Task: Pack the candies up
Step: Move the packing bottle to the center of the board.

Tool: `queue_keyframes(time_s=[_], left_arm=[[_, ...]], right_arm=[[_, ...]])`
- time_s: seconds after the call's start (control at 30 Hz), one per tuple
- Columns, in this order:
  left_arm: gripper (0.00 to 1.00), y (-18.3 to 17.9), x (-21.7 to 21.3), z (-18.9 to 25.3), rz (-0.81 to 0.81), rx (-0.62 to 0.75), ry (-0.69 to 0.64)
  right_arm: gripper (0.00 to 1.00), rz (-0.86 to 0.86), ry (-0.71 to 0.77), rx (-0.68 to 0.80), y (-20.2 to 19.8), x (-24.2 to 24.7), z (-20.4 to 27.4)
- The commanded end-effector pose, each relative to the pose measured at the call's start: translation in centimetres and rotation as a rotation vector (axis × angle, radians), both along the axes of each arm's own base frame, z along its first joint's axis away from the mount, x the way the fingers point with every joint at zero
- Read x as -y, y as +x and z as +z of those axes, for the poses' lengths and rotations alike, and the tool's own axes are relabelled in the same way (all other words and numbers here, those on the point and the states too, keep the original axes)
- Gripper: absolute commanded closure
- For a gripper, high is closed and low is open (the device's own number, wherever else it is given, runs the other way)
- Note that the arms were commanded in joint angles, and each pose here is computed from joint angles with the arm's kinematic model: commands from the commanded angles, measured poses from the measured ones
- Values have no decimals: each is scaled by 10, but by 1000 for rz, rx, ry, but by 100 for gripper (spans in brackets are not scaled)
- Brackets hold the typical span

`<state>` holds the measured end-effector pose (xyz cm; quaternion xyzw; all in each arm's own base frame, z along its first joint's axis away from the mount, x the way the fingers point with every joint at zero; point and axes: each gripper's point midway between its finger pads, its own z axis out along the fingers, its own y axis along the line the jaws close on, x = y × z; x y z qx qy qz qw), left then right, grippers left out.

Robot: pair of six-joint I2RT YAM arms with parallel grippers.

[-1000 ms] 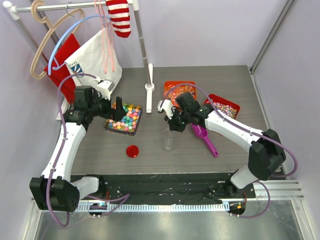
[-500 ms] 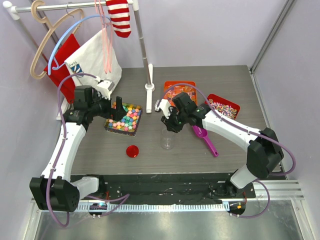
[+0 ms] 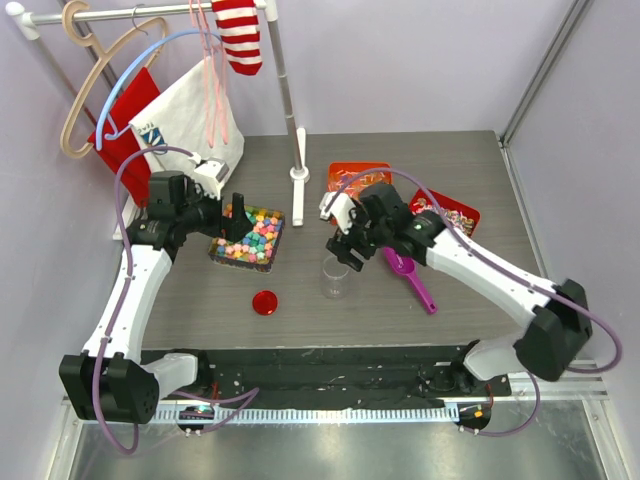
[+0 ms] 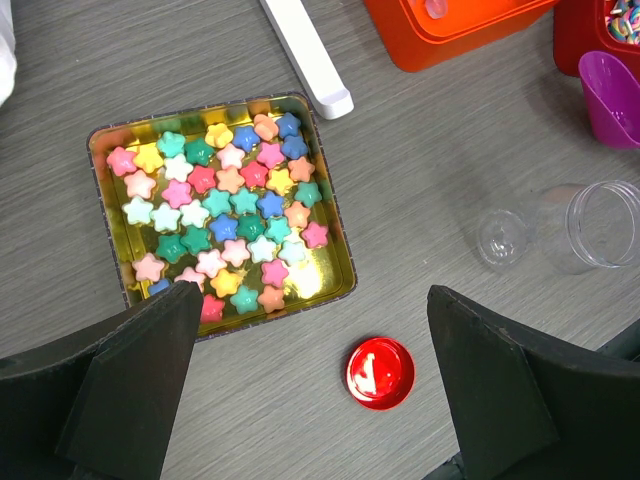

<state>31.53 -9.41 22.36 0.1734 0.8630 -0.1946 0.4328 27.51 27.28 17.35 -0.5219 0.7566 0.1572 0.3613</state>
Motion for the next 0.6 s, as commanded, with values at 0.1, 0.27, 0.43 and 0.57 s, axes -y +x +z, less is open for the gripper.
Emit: queue_keyframes(time_s=[0.1,0.27,0.43,0.57], left_arm=[[0,3,3,7,-16,39,-9],[0,2,3,7,-21,41,-11],[0,2,3,8,-18,40,-9],[0,1,2,9,-16,47,-7]], right_arm=[[9,-67,-45,164,-13,52,17],[9,-137,-59,126,-22,93,-3],[9,-226,-43,71,-23,131,-22],[10,-258,-59,24,-30,148,-40]])
